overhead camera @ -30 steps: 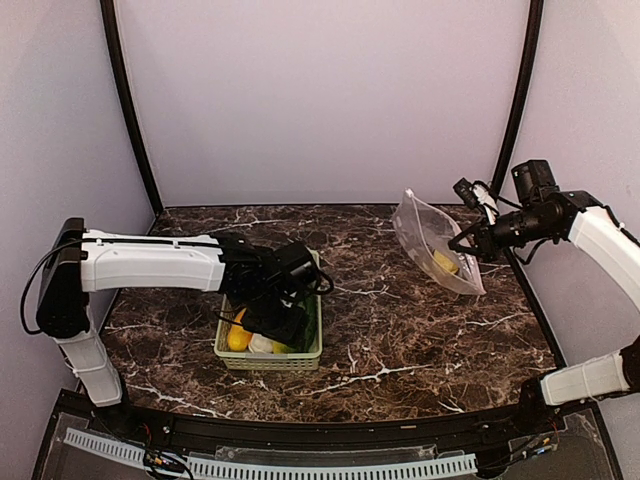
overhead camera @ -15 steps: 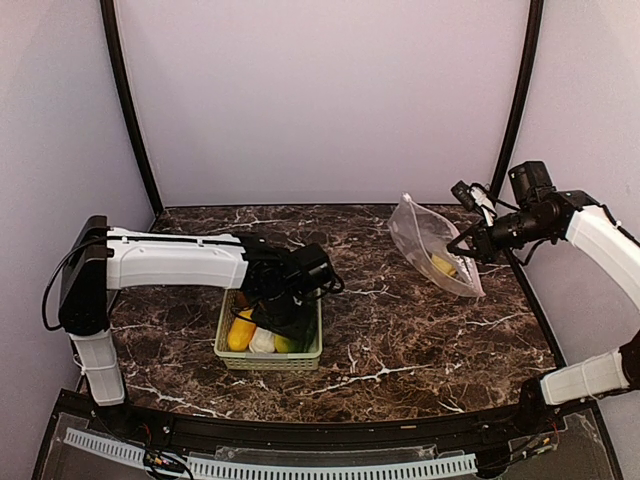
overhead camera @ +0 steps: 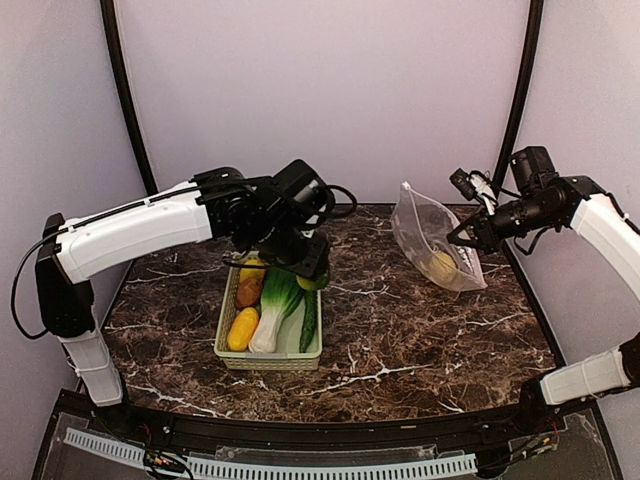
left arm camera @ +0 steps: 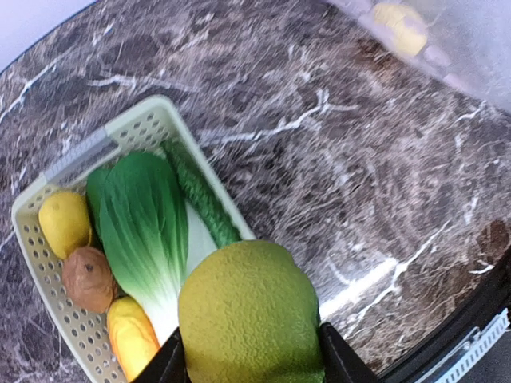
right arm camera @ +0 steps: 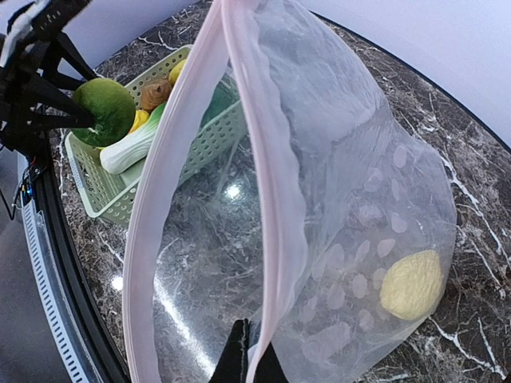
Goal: Place the food in the zip-top bag and seal the zipper
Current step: Place the fake fruit in the zipper food storage bag.
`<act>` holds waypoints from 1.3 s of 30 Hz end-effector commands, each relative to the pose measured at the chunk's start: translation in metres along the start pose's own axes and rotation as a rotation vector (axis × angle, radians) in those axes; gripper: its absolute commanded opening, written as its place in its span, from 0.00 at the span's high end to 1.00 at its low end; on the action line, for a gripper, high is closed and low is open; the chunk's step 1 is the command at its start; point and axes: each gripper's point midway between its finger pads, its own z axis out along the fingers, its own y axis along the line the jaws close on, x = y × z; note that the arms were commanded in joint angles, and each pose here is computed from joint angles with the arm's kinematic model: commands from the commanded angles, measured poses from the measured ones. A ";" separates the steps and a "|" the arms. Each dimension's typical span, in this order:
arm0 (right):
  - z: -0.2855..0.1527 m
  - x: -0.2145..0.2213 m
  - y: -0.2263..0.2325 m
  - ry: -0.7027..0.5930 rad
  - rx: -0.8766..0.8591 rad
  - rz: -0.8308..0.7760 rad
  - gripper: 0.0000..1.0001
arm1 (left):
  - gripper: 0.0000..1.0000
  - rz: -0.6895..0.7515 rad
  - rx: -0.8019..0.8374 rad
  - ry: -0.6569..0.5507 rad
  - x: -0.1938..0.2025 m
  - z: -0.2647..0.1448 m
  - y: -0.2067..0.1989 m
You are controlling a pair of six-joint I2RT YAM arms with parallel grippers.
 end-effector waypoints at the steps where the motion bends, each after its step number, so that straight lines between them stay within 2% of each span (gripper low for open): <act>1: -0.001 -0.005 0.003 0.024 -0.002 -0.002 1.00 | 0.63 0.031 0.235 -0.254 -0.063 -0.059 -0.041; 2: 0.001 -0.005 0.002 0.029 0.000 0.000 1.00 | 0.64 0.024 0.305 -0.362 -0.086 -0.078 -0.053; 3: 0.002 -0.006 0.001 0.033 0.001 0.004 1.00 | 0.64 0.041 0.357 -0.392 -0.089 -0.084 -0.063; 4: 0.004 -0.006 0.001 0.038 -0.002 0.008 1.00 | 0.65 0.027 0.423 -0.501 -0.110 -0.105 -0.072; 5: 0.006 -0.006 0.001 0.044 -0.008 0.014 1.00 | 0.65 0.051 0.470 -0.532 -0.111 -0.109 -0.083; 6: 0.007 -0.006 0.001 0.046 -0.015 0.017 1.00 | 0.65 0.048 0.527 -0.634 -0.127 -0.130 -0.091; 10: 0.013 -0.008 0.000 0.053 -0.034 0.026 1.00 | 0.65 0.041 0.638 -0.829 -0.148 -0.155 -0.111; 12: 0.014 -0.012 -0.002 0.049 -0.031 0.028 1.00 | 0.65 0.018 0.691 -0.879 -0.157 -0.160 -0.120; 22: 0.020 -0.027 -0.003 0.034 -0.086 0.068 1.00 | 0.70 -0.072 0.744 -0.905 -0.179 -0.126 -0.156; 32: 0.016 -0.040 -0.001 0.009 -0.097 0.076 1.00 | 0.70 -0.204 0.568 -0.800 -0.184 -0.066 -0.151; 39: 0.015 -0.045 -0.005 0.002 -0.078 0.068 1.00 | 0.73 -0.217 0.510 -0.750 -0.173 -0.037 -0.148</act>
